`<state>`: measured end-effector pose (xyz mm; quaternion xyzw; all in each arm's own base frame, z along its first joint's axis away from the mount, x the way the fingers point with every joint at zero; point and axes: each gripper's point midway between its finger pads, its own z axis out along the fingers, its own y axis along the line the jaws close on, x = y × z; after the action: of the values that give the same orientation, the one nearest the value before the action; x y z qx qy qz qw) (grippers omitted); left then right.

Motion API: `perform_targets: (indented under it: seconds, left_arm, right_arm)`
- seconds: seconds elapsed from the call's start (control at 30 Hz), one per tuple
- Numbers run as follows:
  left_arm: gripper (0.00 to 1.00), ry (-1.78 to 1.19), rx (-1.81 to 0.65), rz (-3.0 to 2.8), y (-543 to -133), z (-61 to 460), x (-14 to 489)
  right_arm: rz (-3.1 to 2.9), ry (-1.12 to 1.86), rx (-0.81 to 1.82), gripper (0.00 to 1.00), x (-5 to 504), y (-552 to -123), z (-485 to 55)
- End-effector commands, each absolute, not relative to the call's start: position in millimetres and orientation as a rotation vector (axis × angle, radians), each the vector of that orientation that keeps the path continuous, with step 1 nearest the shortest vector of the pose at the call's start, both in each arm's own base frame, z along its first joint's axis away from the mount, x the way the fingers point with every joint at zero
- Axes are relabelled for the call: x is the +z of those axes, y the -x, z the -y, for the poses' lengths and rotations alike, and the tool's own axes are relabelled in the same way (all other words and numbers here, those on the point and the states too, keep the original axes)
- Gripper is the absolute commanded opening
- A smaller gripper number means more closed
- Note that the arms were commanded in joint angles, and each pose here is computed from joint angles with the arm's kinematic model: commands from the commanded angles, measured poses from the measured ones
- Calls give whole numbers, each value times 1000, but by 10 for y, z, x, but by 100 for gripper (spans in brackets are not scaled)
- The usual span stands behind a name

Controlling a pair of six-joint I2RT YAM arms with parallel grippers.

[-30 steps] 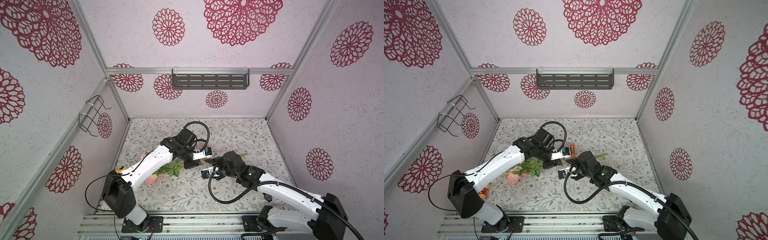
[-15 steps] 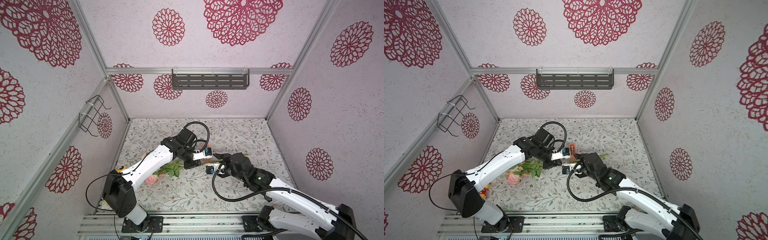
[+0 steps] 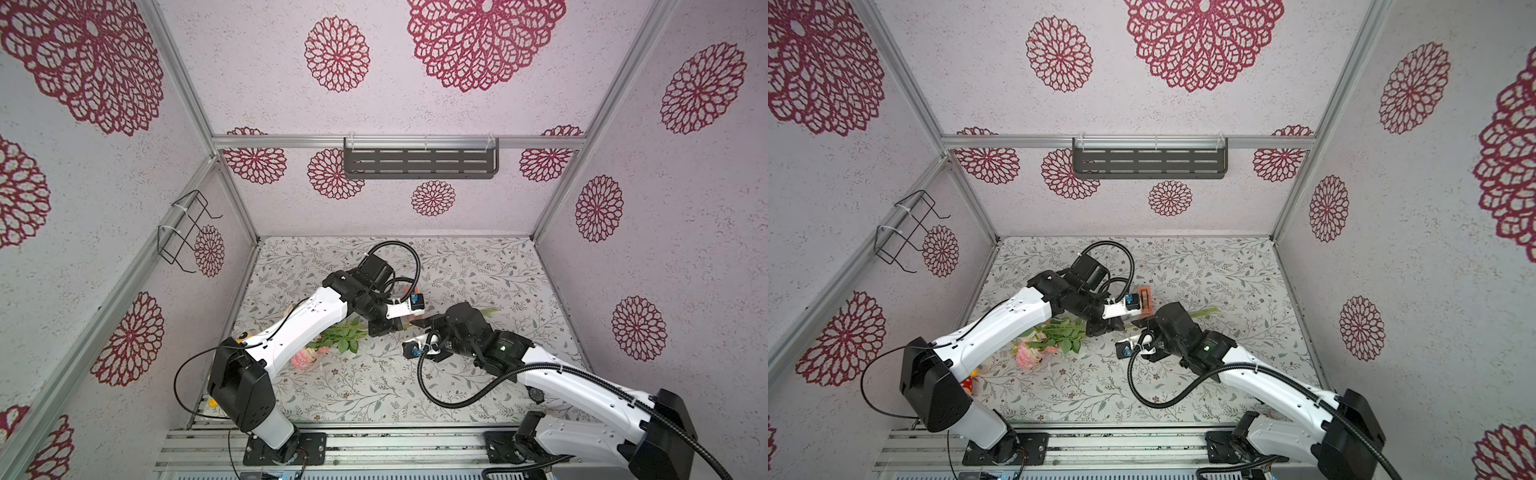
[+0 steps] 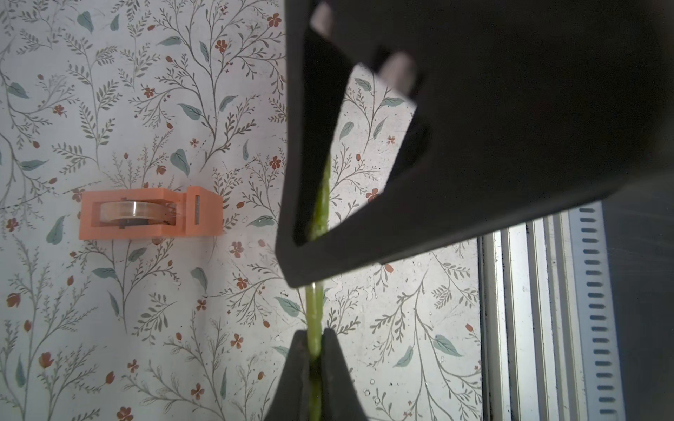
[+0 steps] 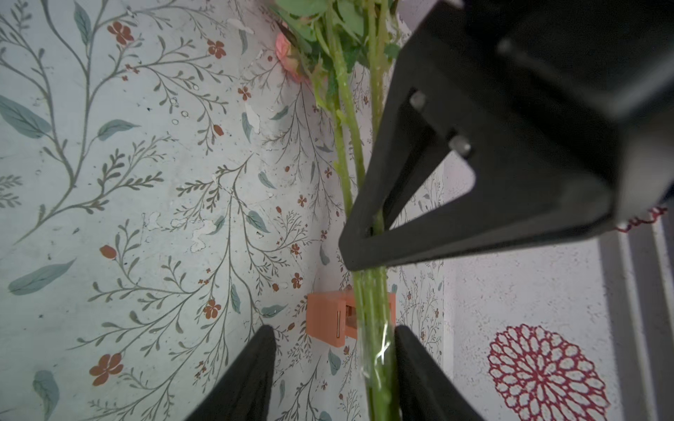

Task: Wrap bouquets with tape
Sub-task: Wrap the tape around the bouquet.

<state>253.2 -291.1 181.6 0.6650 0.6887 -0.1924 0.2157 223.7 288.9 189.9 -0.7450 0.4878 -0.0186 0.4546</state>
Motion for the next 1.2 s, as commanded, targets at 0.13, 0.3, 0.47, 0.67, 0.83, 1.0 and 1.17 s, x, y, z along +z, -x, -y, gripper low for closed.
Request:
perform_targets:
  seconds: [0.13,0.3,0.47,0.67,0.83,1.0,1.17]
  left_arm:
    - [0,-1857,-559,-1883,-2536,2937,1891]
    - [0,-1841,-540,-1883,-2588,2933,1908]
    - [0,-1830,-557,-1883,-2624,2923,1931]
    - [0,-1815,-570,-1908,-2659,2912,1874]
    - [0,-1853,-652,-1934,-2600,2903,1801]
    - [0,-1866,-731,-2040,-2595,2865,1725]
    - [0,-1884,-825,-1988,-2510,2914,1817]
  right_arm:
    - [-1164,1754,-153,52,2134,-2388,-2960]
    - [-1161,1832,-90,27,1965,-2283,-2989]
    - [-1281,1966,-37,0,1738,-2176,-2911]
    - [-1366,1958,-21,0,1702,-2197,-2900]
    - [-1161,1790,-37,48,2014,-2131,-2880]
    - [-931,1621,-165,77,2204,-2065,-2728]
    - [-745,1413,-387,83,2332,-2130,-2565]
